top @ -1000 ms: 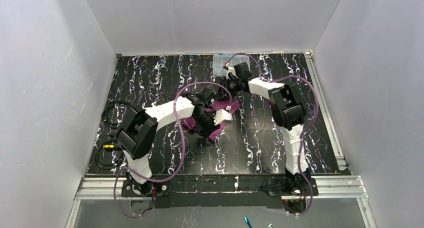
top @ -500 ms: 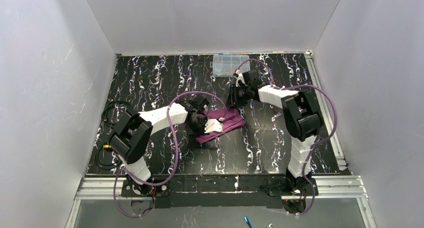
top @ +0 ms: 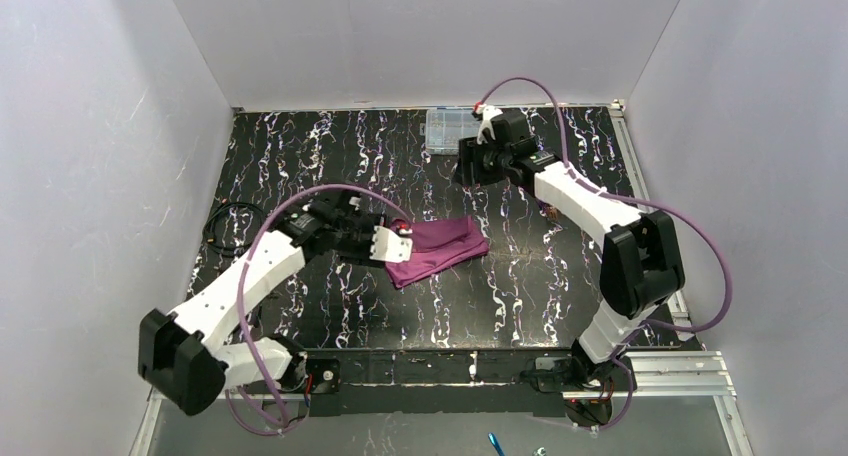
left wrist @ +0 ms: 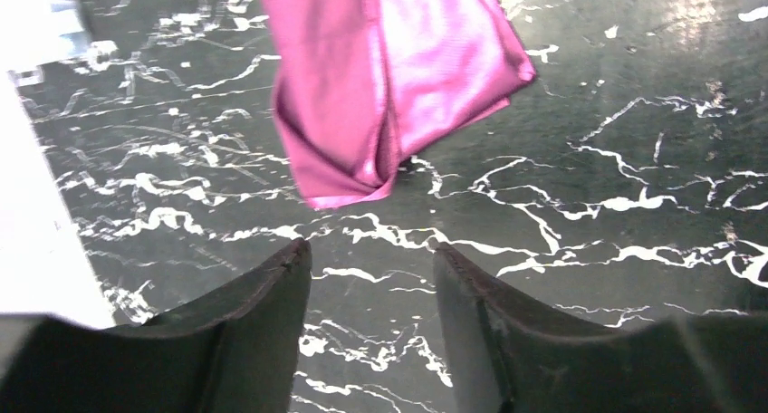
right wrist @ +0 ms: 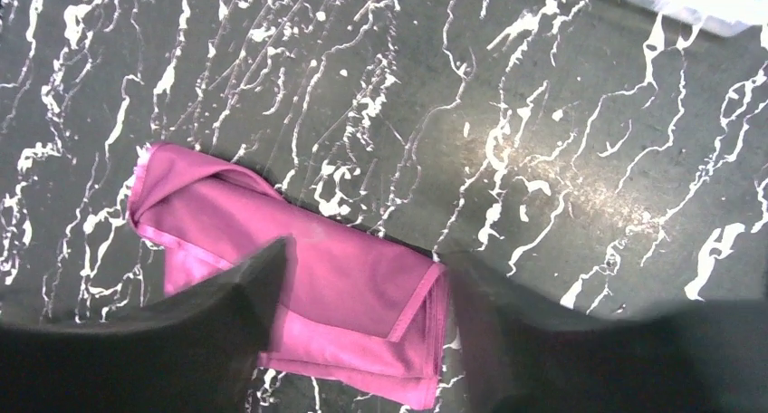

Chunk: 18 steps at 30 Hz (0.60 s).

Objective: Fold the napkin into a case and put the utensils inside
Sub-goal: Rotate the 2/3-rectangle-folded napkin at the center of the board.

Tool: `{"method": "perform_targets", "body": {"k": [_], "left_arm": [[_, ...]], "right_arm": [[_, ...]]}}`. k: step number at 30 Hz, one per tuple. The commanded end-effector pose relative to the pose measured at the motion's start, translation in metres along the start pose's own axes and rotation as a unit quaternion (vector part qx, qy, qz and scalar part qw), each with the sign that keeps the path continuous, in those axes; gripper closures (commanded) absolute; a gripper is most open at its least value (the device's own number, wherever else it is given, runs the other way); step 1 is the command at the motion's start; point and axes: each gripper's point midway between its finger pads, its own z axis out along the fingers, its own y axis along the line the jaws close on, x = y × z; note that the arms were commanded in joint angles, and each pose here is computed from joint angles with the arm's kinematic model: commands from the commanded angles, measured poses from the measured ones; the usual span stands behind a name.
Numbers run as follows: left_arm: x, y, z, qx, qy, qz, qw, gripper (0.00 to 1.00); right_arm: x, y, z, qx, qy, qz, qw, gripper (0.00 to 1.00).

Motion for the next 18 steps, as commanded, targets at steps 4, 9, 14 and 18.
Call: {"method": "perform_targets", "body": {"k": [4, 9, 14, 18], "left_arm": [[-0.028, 0.024, -0.041, -0.03, -0.065, -0.076, 0.995, 0.37], [-0.044, -0.014, -0.018, 0.04, -0.138, -0.047, 0.989, 0.26], [-0.033, -0.046, 0.021, 0.054, -0.14, 0.089, 0.985, 0.26], [-0.025, -0.046, 0.048, 0.045, -0.14, 0.154, 0.977, 0.26]], "right_arm": [[-0.071, 0.029, -0.062, 0.011, -0.147, -0.044, 0.988, 0.01], [-0.058, 0.038, -0.048, -0.063, -0.129, -0.042, 0.989, 0.06], [-0.007, 0.057, -0.006, -0.106, -0.015, -0.05, 0.993, 0.54], [0.023, 0.085, 0.013, -0.134, 0.02, -0.083, 0.987, 0.57]]}}
